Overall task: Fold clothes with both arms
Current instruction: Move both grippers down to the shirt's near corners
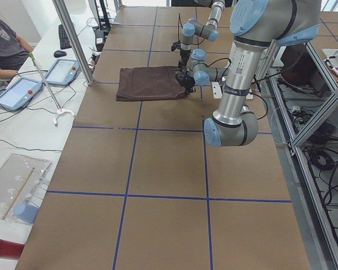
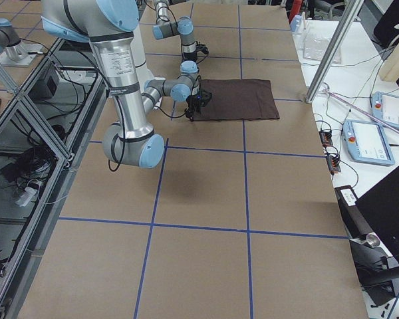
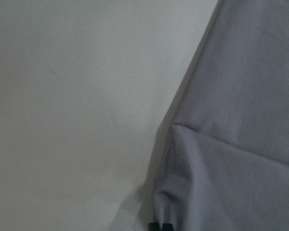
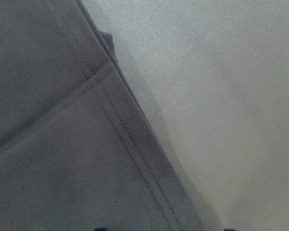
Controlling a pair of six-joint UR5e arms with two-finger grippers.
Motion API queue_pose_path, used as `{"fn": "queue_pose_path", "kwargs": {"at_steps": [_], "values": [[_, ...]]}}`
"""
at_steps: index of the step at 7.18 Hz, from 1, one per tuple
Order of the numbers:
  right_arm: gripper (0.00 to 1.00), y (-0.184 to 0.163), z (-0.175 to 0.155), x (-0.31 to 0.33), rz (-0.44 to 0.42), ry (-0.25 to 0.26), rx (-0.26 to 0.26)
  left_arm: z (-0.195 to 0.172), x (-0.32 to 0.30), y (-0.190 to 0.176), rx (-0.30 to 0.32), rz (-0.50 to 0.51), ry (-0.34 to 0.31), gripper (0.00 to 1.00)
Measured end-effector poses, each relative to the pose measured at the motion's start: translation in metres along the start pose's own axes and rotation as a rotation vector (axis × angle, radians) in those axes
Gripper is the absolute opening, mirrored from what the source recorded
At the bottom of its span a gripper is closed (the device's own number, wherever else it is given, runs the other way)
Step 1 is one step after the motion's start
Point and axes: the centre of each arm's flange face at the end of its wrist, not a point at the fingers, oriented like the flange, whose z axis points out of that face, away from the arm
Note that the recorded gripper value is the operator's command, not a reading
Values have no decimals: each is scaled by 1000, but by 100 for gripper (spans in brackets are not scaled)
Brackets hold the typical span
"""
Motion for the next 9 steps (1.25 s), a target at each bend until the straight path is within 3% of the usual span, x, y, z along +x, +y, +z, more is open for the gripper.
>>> {"fn": "queue_pose_path", "kwargs": {"at_steps": [1, 4, 9], "values": [[25, 0, -1, -1, -1, -3, -1, -1, 0, 0, 0, 0, 2, 0], [1, 2, -3, -3, -5, -8, -2, -9, 1, 0, 1, 0, -1, 0], [0, 3, -18, -13, -4, -45, -5, -14, 2, 2, 0, 2, 3, 0]]}}
